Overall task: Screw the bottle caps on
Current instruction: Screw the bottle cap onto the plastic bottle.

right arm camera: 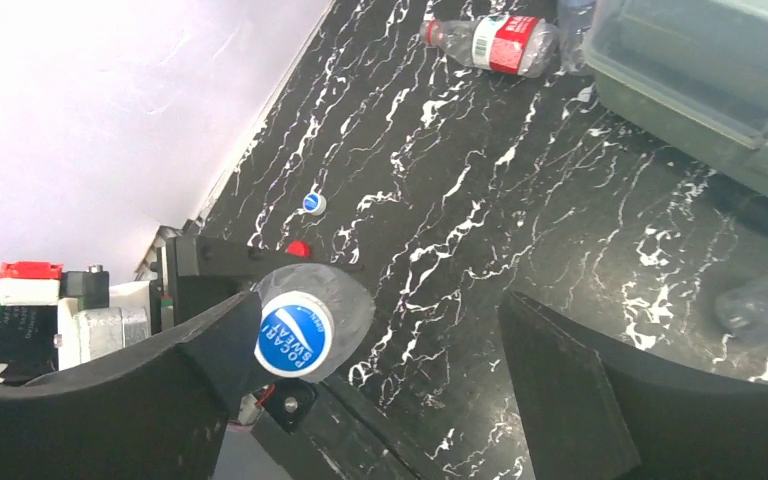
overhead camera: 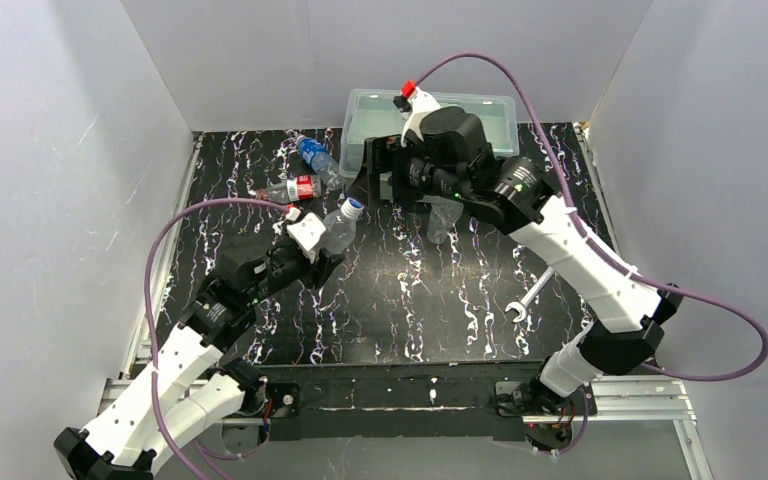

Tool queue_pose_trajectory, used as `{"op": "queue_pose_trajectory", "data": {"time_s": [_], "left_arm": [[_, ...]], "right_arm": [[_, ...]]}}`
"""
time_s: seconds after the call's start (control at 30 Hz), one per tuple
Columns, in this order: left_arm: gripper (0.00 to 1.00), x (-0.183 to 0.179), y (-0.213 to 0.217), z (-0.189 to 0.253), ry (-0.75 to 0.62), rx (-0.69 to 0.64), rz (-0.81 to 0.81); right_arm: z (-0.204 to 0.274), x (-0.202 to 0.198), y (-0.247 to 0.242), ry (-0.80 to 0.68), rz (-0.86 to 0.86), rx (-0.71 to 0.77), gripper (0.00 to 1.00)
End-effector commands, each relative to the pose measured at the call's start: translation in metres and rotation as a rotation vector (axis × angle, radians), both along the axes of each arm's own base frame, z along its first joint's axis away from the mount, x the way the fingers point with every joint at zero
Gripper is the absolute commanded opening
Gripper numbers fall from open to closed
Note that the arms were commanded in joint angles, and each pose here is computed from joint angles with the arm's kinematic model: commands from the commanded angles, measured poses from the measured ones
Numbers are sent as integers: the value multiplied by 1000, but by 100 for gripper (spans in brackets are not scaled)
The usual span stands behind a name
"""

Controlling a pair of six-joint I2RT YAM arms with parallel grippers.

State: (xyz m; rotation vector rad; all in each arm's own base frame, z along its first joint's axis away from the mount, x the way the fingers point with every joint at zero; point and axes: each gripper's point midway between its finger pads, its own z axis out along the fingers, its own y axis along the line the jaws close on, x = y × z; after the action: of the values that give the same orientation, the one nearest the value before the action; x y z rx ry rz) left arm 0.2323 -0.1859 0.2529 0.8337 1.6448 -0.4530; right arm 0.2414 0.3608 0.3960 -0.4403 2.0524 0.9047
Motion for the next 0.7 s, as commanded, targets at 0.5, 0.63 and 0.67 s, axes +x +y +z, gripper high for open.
{"op": "queue_pose_trajectory", "data": {"time_s": [0.5,0.63,0.67], "left_arm": [[0,-87,-57,-8,267,-151,-540],[0,-99,-62,-4,317,-176,-610],[0,-102,-62,-2,325,-182,-621]], "right_arm": [[35,-57,-56,-232,244,-38,88],[37,-77,-59,-265,343,-5,75],[35,-81,-59,-264,361,-4,73]]}}
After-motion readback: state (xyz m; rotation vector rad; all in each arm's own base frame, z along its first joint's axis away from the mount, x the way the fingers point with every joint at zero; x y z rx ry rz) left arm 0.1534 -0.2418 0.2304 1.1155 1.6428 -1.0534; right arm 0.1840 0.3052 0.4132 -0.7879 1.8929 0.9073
